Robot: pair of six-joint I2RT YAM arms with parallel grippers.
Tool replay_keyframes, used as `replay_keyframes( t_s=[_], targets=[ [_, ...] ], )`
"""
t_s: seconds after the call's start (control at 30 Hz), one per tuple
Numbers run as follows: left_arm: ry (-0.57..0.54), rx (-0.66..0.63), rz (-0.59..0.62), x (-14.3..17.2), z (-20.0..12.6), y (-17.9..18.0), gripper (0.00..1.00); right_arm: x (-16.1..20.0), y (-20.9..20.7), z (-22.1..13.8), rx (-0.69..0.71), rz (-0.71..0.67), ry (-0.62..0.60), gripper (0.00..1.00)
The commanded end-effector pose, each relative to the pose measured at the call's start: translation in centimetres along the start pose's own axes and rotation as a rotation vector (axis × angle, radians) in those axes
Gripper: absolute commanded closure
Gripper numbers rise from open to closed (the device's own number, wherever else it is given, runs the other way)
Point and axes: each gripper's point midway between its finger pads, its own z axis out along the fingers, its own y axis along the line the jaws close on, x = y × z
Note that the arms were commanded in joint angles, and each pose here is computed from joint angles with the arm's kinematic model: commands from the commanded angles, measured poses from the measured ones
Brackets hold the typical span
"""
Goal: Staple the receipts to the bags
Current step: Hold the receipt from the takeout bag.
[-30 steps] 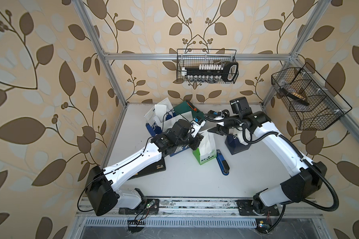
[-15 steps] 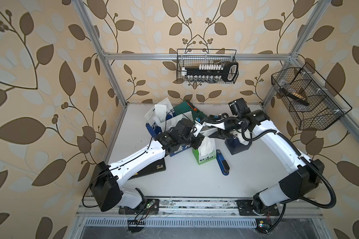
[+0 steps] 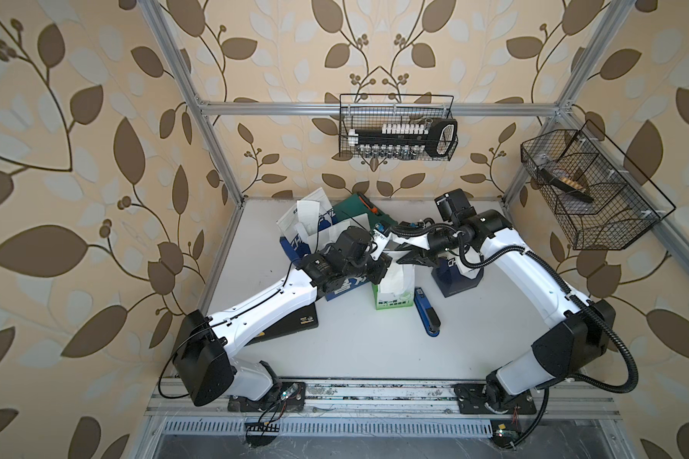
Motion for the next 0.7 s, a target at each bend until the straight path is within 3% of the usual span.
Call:
replay_keyframes(
  t_s=[0.0, 0.07, 0.27, 0.3, 0.33, 0.37, 0.67],
  targets=[
    [-0.107, 0.027, 0.052, -3.8, -1.1, -1.1, 1.00, -0.7, 0.2, 0.1, -0.027, -0.004, -0.026, 0.88],
    [-0.113, 0.030, 0.049, -3.9, -1.0, -1.1, 1.00, -0.7, 0.2, 0.1, -0.025, -0.005, -0.023, 1.00],
    [-0.126, 0.041, 0.049, -4.5, -1.4, -1.4, 1.00, -0.4, 0.6, -0.1, -0.018, -0.009, -0.017, 1.00],
    [-0.122, 0.041, 0.050, -4.5, -1.6, -1.4, 0.85, -0.5, 0.7, -0.2, -0.015, -0.015, -0.020, 1.00],
    [-0.118, 0.041, 0.055, -4.5, -1.9, -1.5, 0.57, -0.4, 0.7, -0.2, -0.013, -0.016, -0.019, 1.00],
    [-0.115, 0.039, 0.059, -4.5, -2.3, -1.5, 0.51, -0.4, 0.8, -0.3, -0.011, -0.015, -0.017, 1.00],
    [-0.136, -0.071, 0.133, -4.4, -6.7, 0.5, 0.49, -0.8, 1.8, -0.9, -0.046, 0.014, -0.029, 1.00]
  ],
)
